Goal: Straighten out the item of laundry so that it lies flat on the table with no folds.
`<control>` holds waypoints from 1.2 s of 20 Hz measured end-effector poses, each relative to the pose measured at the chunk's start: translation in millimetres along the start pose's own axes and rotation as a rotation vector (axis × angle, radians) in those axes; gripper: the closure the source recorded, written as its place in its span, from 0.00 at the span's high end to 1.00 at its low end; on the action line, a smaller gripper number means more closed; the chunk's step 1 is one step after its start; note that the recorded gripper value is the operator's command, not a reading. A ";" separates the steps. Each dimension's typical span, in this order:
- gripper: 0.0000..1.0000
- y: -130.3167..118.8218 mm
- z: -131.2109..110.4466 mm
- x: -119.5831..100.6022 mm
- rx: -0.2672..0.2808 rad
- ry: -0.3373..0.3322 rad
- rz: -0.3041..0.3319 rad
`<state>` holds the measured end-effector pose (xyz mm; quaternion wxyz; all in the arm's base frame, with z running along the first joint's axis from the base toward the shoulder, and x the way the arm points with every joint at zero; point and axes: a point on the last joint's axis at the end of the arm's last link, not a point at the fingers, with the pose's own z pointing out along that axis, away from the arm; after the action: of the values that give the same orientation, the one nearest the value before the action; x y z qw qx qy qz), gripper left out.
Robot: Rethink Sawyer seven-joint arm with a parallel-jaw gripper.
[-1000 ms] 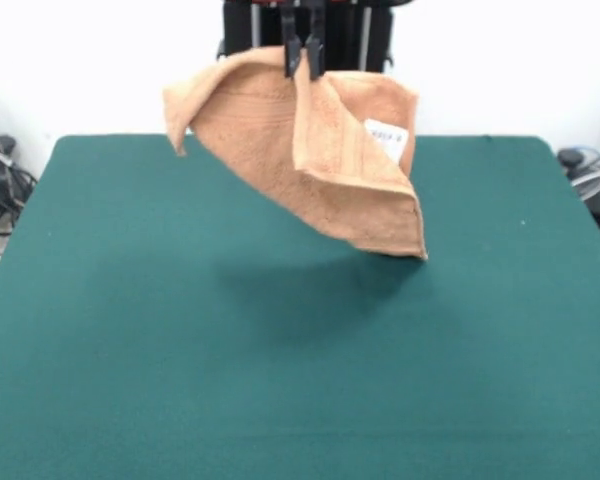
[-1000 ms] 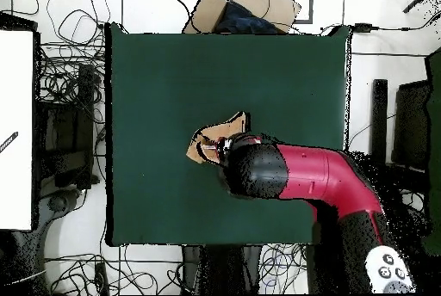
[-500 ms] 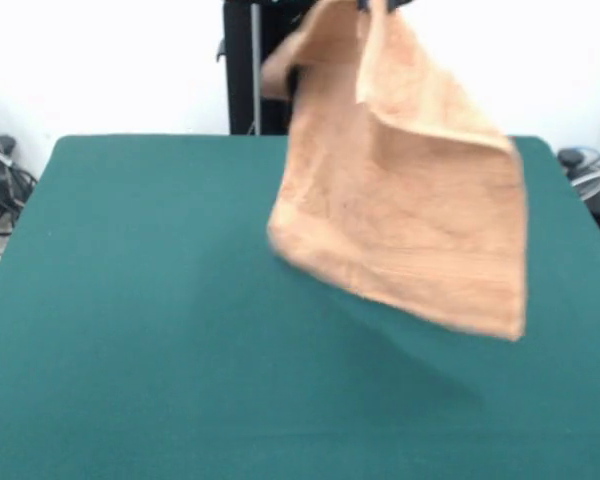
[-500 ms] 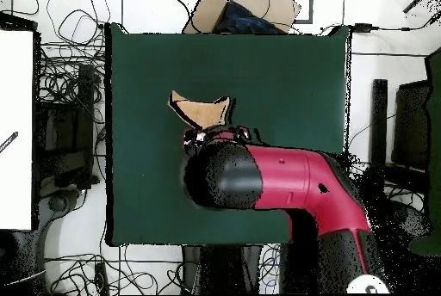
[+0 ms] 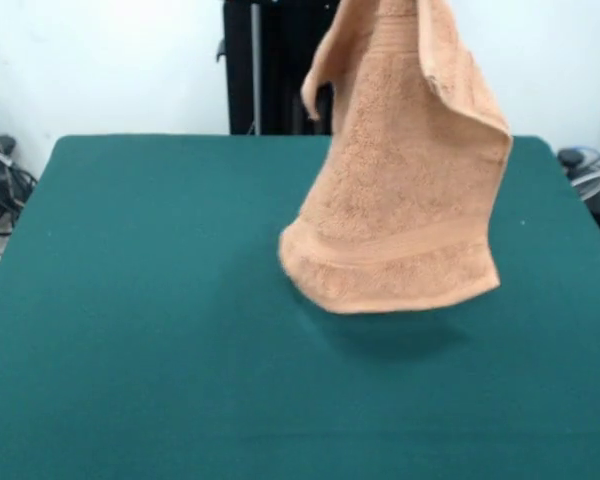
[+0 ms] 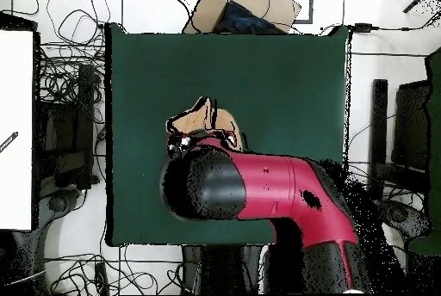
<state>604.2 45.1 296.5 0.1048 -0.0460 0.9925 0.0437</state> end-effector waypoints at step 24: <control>0.00 109.4 14.8 110.9 0.017 -0.024 -0.106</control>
<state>488.2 146.0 267.1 0.1192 -0.0969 0.9877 0.0300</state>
